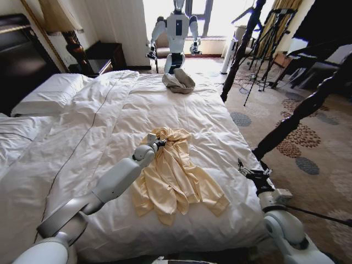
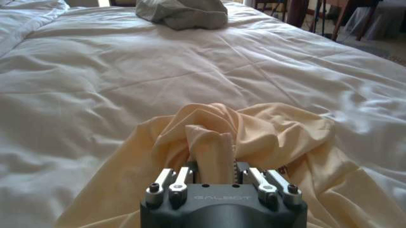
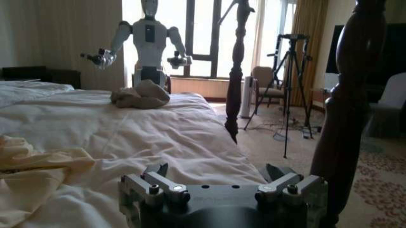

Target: Pick up the clothes from the bed and hang them on the clothes hanger.

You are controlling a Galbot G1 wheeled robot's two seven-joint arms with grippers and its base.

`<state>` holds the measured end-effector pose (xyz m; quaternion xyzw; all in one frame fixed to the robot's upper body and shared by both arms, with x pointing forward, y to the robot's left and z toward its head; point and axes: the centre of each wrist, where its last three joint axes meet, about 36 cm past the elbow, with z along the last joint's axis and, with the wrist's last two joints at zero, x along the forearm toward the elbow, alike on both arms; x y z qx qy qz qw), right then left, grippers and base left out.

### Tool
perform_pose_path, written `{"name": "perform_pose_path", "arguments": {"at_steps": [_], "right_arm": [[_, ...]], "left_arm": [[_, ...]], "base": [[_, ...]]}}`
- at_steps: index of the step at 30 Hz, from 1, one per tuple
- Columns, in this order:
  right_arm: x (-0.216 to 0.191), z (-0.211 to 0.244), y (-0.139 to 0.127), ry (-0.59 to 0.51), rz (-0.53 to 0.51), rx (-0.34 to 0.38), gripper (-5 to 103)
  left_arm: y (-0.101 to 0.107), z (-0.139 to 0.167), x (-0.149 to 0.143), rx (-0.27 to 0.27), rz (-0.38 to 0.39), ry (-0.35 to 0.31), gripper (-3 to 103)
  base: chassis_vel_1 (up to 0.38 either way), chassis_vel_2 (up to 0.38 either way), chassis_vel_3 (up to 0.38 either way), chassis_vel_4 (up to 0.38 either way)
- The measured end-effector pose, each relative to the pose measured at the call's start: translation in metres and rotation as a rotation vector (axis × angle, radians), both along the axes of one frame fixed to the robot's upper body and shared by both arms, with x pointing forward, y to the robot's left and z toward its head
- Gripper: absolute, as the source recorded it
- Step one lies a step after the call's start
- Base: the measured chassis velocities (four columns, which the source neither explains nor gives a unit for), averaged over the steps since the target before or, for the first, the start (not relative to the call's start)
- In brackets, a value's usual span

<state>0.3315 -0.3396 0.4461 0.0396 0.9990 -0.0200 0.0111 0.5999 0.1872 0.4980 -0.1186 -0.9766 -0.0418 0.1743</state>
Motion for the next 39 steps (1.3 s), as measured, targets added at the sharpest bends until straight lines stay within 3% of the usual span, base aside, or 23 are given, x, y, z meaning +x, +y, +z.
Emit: {"name": "perform_pose_path", "arguments": {"at_steps": [3,15,23,25,27,33,35,39], "right_arm": [[0.0,0.0,0.0,0.0,-0.001,0.001,100],[0.001,-0.001,0.003,0.009,0.0,0.008,100],[0.001,-0.002,0.002,0.013,-0.003,0.008,100],[0.001,-0.003,0.002,0.014,-0.004,0.008,100],[0.001,-0.003,0.002,0.015,-0.004,0.008,100],[0.001,-0.003,0.002,0.015,-0.007,0.008,100],[0.001,-0.003,0.002,0.016,-0.007,0.008,100],[0.003,-0.002,0.001,0.013,-0.009,0.005,100]], "left_arm": [[0.004,0.002,0.0,0.001,0.003,-0.003,35],[0.014,-0.011,-0.015,0.01,-0.004,0.024,2],[0.014,-0.011,-0.018,0.006,-0.008,0.019,-2],[0.013,-0.009,-0.019,-0.003,-0.011,0.013,6],[0.012,-0.009,-0.019,-0.006,-0.012,0.011,6],[0.013,-0.008,-0.017,-0.013,-0.014,0.006,36],[0.013,-0.007,-0.017,-0.014,-0.016,0.006,36],[0.022,-0.005,-0.018,-0.007,-0.023,0.001,23]], "base": [[0.0,0.0,0.0,0.0],[0.0,0.0,0.0,0.0],[0.0,0.0,0.0,0.0],[0.0,0.0,0.0,0.0],[0.0,0.0,0.0,0.0],[0.0,0.0,0.0,0.0],[0.0,0.0,0.0,0.0],[0.0,0.0,0.0,0.0]]}}
